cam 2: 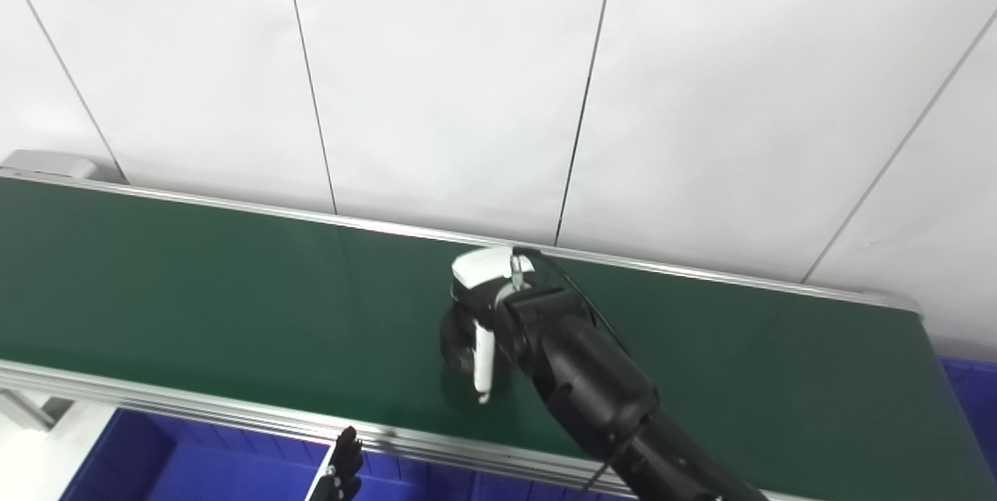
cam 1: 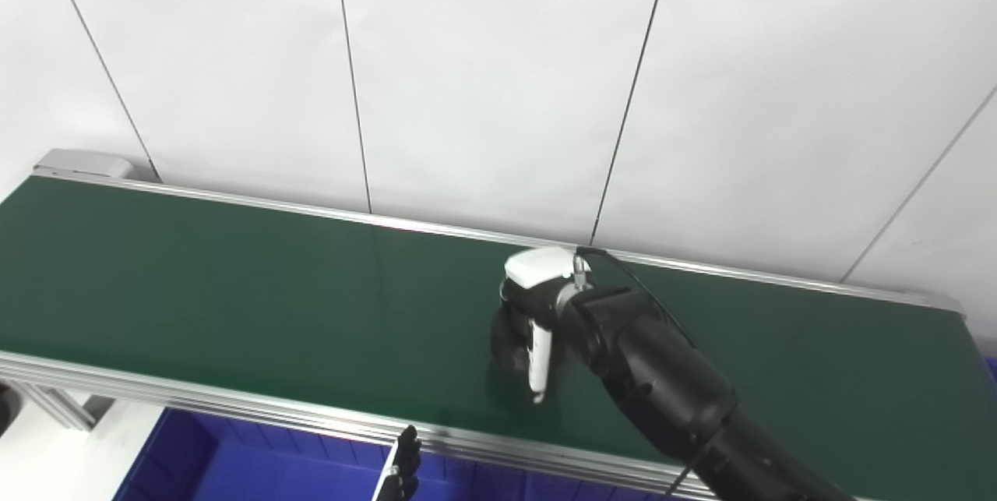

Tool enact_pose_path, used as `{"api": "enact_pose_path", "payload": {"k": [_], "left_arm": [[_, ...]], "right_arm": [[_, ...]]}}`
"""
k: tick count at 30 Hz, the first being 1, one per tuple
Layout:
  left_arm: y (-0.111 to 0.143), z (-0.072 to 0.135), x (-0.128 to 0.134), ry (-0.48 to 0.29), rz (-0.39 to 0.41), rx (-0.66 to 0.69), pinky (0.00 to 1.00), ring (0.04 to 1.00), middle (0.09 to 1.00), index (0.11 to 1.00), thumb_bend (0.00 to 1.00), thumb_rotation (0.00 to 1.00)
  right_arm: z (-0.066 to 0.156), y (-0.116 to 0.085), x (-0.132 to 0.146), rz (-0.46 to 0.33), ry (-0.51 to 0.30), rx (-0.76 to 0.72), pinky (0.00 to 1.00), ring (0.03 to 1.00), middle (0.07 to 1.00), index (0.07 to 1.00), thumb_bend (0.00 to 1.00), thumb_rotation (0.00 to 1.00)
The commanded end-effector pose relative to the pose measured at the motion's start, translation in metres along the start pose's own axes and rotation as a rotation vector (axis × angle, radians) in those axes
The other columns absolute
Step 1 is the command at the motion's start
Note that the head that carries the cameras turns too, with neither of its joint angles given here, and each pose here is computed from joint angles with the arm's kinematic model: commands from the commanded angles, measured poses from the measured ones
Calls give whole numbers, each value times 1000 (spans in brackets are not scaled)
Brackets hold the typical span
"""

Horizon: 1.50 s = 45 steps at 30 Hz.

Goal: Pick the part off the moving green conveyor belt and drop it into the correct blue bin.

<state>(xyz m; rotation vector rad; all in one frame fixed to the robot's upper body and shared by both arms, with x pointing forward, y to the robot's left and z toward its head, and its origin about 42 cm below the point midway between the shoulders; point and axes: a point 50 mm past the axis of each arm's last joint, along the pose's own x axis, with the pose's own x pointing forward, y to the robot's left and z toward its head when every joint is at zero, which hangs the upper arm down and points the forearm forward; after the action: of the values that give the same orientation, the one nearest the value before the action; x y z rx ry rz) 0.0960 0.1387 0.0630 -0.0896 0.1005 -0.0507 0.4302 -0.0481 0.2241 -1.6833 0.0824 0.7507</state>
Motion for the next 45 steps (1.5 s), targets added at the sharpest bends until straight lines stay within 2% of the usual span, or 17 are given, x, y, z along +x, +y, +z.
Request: {"api": "enact_pose_path", "payload": {"k": [1,2,4,6,7,14,15,17,19,23,25,27,31,32,33,41,45], "left_arm": [[-18,16,7,-60,-25,-74,1000,1000,1000,1000,567,943],[-16,17,7,-59,-30,-74,1000,1000,1000,1000,554,942],[-12,18,8,-57,-34,-73,1000,1000,1000,1000,546,941],[-9,20,8,-51,-29,-75,1000,1000,1000,1000,539,939],[-8,21,7,-48,-25,-78,1000,1000,1000,1000,542,927],[8,30,10,-37,-19,-76,1000,1000,1000,1000,551,947],[11,32,11,-37,-17,-68,1000,1000,1000,1000,559,957],[15,37,12,-38,-15,-56,1000,1000,1000,1000,561,969],[20,41,13,-40,-16,-53,1000,1000,1000,1000,560,971],[31,48,17,-42,-19,-62,1000,1000,1000,1000,581,959],[36,52,19,-41,-20,-68,1000,1000,1000,1000,591,941],[41,55,20,-41,-21,-66,1000,1000,1000,1000,592,921],[50,59,21,-44,-16,-50,1000,1000,1000,1000,572,905],[52,59,21,-44,-12,-36,1000,1000,1000,1000,576,924],[54,59,21,-43,-9,-26,1000,1000,1000,1000,579,939],[61,57,20,-40,-10,-14,1000,1000,1000,1000,586,935],[61,57,20,-34,-13,-4,1000,1000,1000,1000,593,949]], "right_arm": [[-6,-33,-17,-73,20,-18,412,495,645,701,557,0],[-6,-33,-21,-74,19,-20,437,603,695,701,651,0],[-8,-32,-28,-77,16,-23,443,626,708,696,677,0],[-8,-29,-33,-74,15,-38,447,632,710,682,689,0],[-8,-28,-35,-70,17,-48,431,595,682,643,701,0],[-6,-4,-58,-59,-17,-113,383,553,662,621,726,0],[-5,0,-62,-55,-25,-120,361,492,640,570,583,0],[-3,5,-68,-46,-45,-150,352,466,613,504,520,0],[-1,13,-76,-31,-69,-196,352,462,603,497,513,0],[1,37,-96,-1,-99,-226,314,390,515,534,513,0],[2,48,-106,15,-99,-219,291,388,520,528,513,0],[1,58,-115,37,-94,-216,245,435,458,518,518,0],[1,72,-132,87,-96,-223,213,352,474,556,508,0],[1,75,-135,96,-97,-191,197,407,440,541,513,0],[1,77,-137,100,-98,-167,180,322,424,534,520,4],[-1,122,-166,136,-54,-78,119,219,479,492,527,0],[-10,149,-178,198,-46,-49,233,349,480,551,511,0]]}}
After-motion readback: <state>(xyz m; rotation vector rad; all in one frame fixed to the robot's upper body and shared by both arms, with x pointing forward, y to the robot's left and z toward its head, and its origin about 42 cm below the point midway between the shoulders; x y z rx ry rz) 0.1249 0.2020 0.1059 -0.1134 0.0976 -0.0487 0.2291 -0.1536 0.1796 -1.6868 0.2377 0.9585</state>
